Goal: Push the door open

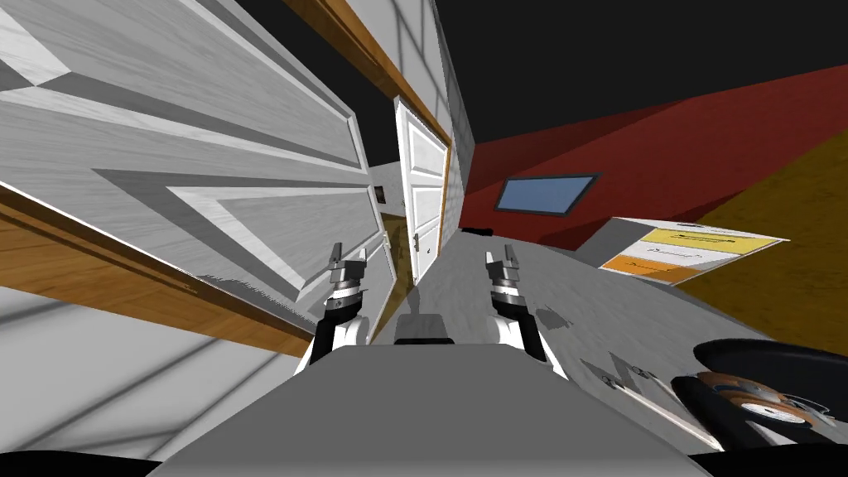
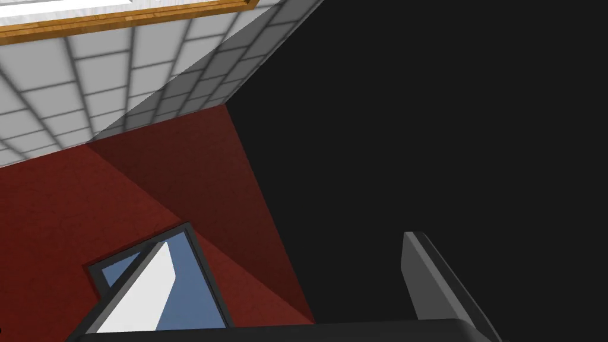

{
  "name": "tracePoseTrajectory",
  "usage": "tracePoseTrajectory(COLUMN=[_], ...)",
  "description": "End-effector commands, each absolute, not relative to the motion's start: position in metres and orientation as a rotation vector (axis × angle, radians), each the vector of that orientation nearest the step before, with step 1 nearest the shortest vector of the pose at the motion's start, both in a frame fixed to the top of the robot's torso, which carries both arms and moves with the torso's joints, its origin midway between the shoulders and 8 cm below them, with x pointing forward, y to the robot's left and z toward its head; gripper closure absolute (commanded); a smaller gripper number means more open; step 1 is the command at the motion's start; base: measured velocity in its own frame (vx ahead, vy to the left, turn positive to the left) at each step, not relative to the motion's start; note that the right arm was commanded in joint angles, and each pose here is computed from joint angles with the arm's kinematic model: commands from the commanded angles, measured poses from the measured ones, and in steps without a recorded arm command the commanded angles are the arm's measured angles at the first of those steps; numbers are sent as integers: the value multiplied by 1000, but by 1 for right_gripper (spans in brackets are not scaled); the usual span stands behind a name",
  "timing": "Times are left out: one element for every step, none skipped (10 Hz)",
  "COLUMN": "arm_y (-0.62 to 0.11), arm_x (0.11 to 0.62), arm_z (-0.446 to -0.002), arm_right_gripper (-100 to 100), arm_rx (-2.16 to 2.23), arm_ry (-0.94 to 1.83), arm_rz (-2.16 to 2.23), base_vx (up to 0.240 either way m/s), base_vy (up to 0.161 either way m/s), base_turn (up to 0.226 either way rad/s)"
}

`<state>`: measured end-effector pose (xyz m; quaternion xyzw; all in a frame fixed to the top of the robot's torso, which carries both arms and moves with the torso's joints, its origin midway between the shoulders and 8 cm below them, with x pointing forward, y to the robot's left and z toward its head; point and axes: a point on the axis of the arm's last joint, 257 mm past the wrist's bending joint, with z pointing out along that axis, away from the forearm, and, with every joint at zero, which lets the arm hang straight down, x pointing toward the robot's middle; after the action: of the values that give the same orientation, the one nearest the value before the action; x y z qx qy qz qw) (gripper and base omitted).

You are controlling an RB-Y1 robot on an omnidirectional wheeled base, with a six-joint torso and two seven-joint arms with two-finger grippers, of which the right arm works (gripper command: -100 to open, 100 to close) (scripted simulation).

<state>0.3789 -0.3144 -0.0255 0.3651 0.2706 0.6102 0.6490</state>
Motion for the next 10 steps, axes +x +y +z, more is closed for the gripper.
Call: tracePoseTrajectory(arm_y=[-316, -316, -317, -317, -318, -318, -319, -320, -320, -321], arm_x=[383, 386, 388, 391, 393, 397, 399, 402, 404, 407], arm_z=[-35, -43, -47, -55, -59, -68, -72, -82, -86, -96], arm_right_gripper=[-100, -100, -100, -100, -100, -100, -100, -100, -100, -100], arm_rx=[860, 883, 896, 921, 934, 962, 978, 1008, 1023, 1056], arm_ry=[606, 598, 594, 585, 580, 569, 562, 549, 542, 525], arm_rz=[1423, 1449, 1462, 1488, 1501, 1529, 1543, 1572, 1585, 1613], base_vx=[124, 118, 112, 113, 96, 108, 99, 108, 101, 104], base_vy=[-71, -91, -88, -79, -69, -77, -80, -93, -100, -120], base_turn=[355, 354, 210, 271, 265, 288, 290, 337, 254, 359])
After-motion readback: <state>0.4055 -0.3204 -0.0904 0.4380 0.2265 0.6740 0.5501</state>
